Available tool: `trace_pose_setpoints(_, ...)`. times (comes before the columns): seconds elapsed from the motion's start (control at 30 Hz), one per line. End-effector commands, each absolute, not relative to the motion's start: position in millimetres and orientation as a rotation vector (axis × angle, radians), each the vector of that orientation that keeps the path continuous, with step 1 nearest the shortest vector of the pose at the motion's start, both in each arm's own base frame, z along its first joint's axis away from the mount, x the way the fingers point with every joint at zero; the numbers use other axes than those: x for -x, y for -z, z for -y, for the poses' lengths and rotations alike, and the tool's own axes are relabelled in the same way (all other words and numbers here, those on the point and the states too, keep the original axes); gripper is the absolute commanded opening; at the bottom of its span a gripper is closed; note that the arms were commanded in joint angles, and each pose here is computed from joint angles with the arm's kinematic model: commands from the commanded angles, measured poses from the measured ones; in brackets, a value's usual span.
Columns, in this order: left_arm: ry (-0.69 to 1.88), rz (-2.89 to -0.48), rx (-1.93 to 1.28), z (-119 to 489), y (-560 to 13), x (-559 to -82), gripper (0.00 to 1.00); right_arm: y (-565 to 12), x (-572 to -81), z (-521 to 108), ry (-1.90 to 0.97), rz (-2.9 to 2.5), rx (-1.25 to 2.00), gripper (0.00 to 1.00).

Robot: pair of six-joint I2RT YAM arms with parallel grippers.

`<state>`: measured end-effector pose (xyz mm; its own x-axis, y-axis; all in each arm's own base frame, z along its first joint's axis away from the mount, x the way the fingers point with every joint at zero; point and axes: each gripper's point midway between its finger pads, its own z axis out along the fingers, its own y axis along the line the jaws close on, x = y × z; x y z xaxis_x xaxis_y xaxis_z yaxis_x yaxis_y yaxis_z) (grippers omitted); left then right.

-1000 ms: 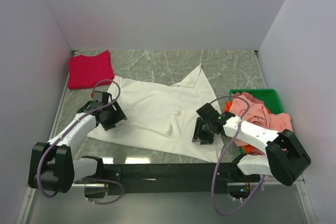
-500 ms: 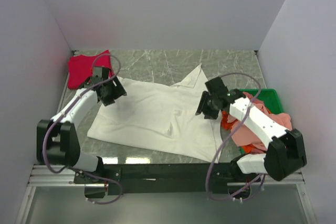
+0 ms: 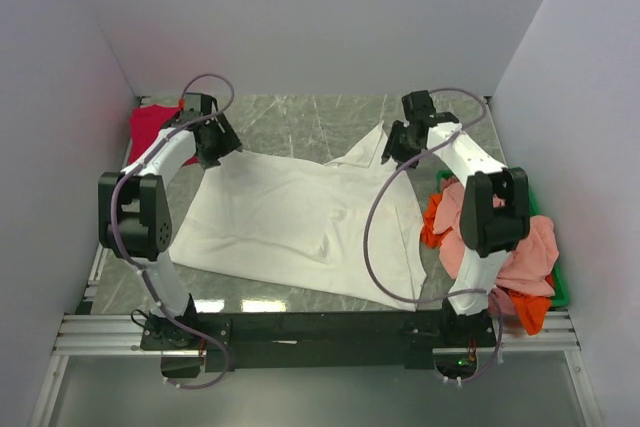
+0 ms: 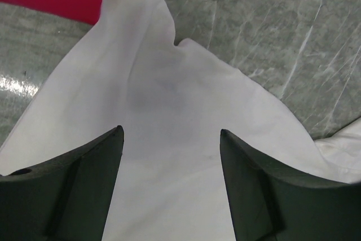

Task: Fold and stack the t-shirts
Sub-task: Fold the tshirt

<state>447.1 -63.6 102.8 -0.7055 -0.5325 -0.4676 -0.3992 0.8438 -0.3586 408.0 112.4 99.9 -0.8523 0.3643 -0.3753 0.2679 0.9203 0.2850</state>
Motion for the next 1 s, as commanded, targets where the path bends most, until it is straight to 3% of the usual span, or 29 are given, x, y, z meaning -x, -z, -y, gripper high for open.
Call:
trace_pose_setpoints(0.0, 0.284, -2.420, 0.655, 56, -114, -462, 0.75, -116, -459, -106, -0.331, -2.542, -0.408, 0.52)
trace_pose_setpoints(0.47, 0.294, -2.411, 0.845, 1, -81, -477, 0.74, -88, -567, -105, -0.418, -2.423, -0.397, 0.52)
trace_pose_setpoints(0.97, 0.304, -2.390, 0.904, -16, -79, -490, 0.74, -70, -612, -106, -0.494, -2.363, -0.427, 0.52)
